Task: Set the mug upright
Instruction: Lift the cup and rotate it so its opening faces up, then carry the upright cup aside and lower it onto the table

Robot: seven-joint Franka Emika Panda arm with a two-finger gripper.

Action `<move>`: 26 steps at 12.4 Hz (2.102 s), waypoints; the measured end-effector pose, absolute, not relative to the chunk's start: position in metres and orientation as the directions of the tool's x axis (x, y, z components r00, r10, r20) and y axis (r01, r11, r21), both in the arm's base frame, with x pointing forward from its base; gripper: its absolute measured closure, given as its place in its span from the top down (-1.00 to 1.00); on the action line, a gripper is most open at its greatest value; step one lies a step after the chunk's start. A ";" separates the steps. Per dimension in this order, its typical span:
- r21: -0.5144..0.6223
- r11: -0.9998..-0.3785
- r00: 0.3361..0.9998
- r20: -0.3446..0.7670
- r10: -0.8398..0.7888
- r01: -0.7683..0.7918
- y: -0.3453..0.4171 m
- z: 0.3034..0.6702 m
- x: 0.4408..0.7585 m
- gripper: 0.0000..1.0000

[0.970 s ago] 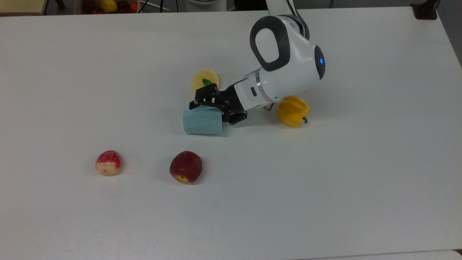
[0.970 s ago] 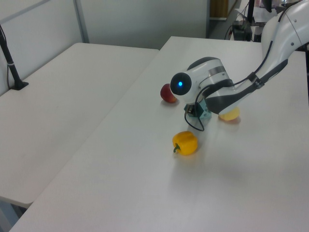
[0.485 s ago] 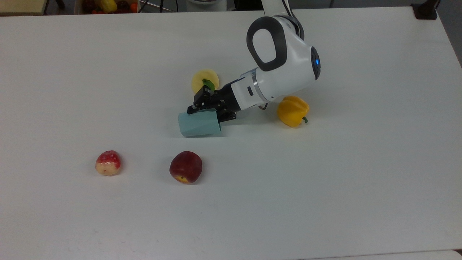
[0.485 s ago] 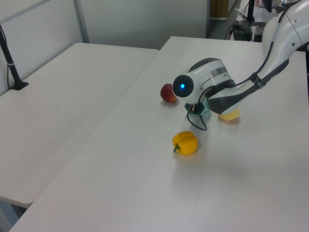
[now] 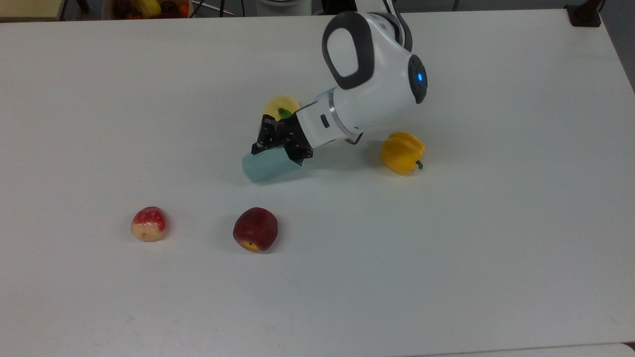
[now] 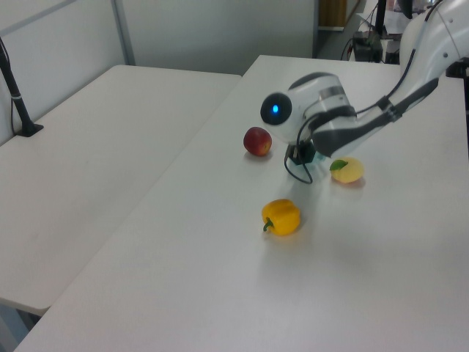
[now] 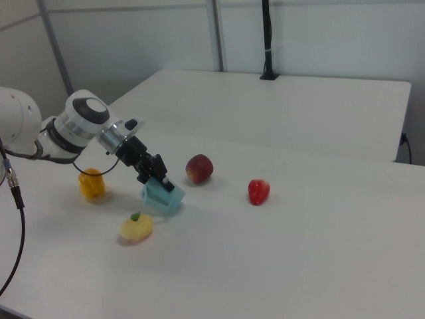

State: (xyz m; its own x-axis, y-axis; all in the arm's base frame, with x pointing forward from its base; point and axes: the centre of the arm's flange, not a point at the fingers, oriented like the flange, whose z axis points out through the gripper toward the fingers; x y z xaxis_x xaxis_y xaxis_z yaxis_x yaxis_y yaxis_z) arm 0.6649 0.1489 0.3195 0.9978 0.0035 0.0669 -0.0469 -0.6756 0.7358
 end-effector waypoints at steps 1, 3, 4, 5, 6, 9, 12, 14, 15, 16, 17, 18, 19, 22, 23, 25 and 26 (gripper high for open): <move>0.685 -0.729 1.000 0.021 -0.006 -0.019 0.142 0.334 0.664 -0.79; 0.600 -0.800 1.000 -0.021 -0.013 0.002 0.137 0.354 0.663 -0.79; 0.536 -0.844 0.999 -0.033 -0.010 0.009 0.133 0.375 0.663 -0.79; 0.479 -0.878 0.999 -0.037 -0.009 0.010 0.129 0.394 0.663 -0.79; 0.427 -0.904 0.999 -0.041 -0.009 0.010 0.124 0.408 0.662 -0.79; 0.177 -0.983 0.998 -0.044 0.038 0.045 0.082 0.484 0.650 -0.79; 0.021 -0.991 0.989 -0.066 0.131 0.133 0.029 0.515 0.632 -0.79; -0.059 -0.987 0.987 -0.051 0.151 0.148 -0.032 0.523 0.618 -0.79; -0.073 -0.987 0.988 -0.045 0.145 0.141 -0.070 0.526 0.608 -0.79; -0.076 -0.988 0.989 -0.049 0.140 0.136 -0.095 0.524 0.601 -0.79; -0.083 -0.987 0.988 -0.066 0.141 0.135 -0.132 0.515 0.588 -0.79; -0.087 -0.986 0.987 -0.073 0.146 0.139 -0.164 0.500 0.577 -0.79; -0.079 -0.987 0.988 -0.066 0.142 0.137 -0.188 0.484 0.570 -0.79; -0.070 -0.986 0.985 -0.073 0.155 0.150 -0.222 0.445 0.557 -0.79; -0.065 -0.986 0.983 -0.085 0.162 0.157 -0.230 0.426 0.557 -0.79; -0.035 -0.986 0.982 -0.089 0.164 0.162 -0.231 0.396 0.569 -0.79; -0.025 -0.986 0.980 -0.105 0.169 0.167 -0.230 0.377 0.575 -0.79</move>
State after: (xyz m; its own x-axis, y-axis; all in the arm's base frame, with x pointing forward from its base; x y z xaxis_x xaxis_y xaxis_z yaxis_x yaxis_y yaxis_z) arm 0.5746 -0.2296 0.3770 0.9800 0.1692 -0.1051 0.1674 -0.9856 -0.0252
